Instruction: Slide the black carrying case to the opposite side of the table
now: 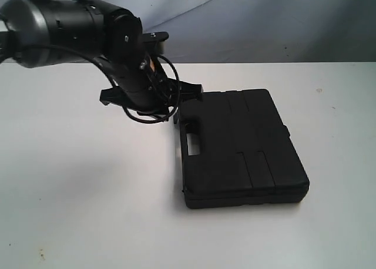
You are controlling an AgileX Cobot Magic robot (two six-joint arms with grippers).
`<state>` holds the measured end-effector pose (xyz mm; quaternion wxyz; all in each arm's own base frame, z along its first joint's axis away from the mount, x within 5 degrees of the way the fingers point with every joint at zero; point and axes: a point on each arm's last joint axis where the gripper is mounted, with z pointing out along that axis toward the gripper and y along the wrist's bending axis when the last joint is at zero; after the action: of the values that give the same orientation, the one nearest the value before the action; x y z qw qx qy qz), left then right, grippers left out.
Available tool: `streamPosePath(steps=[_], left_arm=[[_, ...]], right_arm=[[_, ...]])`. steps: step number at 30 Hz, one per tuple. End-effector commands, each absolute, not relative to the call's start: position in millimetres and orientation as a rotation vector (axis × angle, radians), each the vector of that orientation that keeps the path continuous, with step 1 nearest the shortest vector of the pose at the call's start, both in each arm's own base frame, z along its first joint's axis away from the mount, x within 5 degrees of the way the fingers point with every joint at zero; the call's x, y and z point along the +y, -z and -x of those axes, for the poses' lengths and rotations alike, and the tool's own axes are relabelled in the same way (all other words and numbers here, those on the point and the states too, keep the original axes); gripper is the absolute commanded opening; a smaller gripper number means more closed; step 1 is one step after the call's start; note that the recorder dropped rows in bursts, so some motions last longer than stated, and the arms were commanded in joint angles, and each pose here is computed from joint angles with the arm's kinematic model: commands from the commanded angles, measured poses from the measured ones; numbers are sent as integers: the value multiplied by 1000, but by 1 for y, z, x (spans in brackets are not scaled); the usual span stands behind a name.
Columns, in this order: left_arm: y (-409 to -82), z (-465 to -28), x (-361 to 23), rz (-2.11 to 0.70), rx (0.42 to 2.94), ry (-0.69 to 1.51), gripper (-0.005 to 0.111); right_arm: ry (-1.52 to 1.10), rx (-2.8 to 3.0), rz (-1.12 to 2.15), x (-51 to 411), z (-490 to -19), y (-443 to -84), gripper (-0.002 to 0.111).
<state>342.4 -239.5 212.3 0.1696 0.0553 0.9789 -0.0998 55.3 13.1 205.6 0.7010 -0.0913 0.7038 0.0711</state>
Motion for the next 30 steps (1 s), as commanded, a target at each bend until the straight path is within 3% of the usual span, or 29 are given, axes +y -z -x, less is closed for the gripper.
streamPosePath(steps=[1,13,21,25,28,30], left_arm=[[-199,-354,-251,-108,2827,280,0],[-171,-381,-274,-86,2927,253,0],[-169,-393,-283,-123,2924,264,3],[-172,-394,-284,-122,2912,273,13],[-172,-394,-284,-125,2912,273,34],[-172,-394,-284,-125,2916,270,36]], right_arm=[[-141,1564,209,13,-55,-205,0],[-141,1564,209,13,-55,-205,0],[-141,1564,209,13,-55,-205,0],[-141,1564,209,13,-55,-205,0],[-141,1564,209,13,-55,-205,0],[-141,1564,209,13,-55,-205,0]])
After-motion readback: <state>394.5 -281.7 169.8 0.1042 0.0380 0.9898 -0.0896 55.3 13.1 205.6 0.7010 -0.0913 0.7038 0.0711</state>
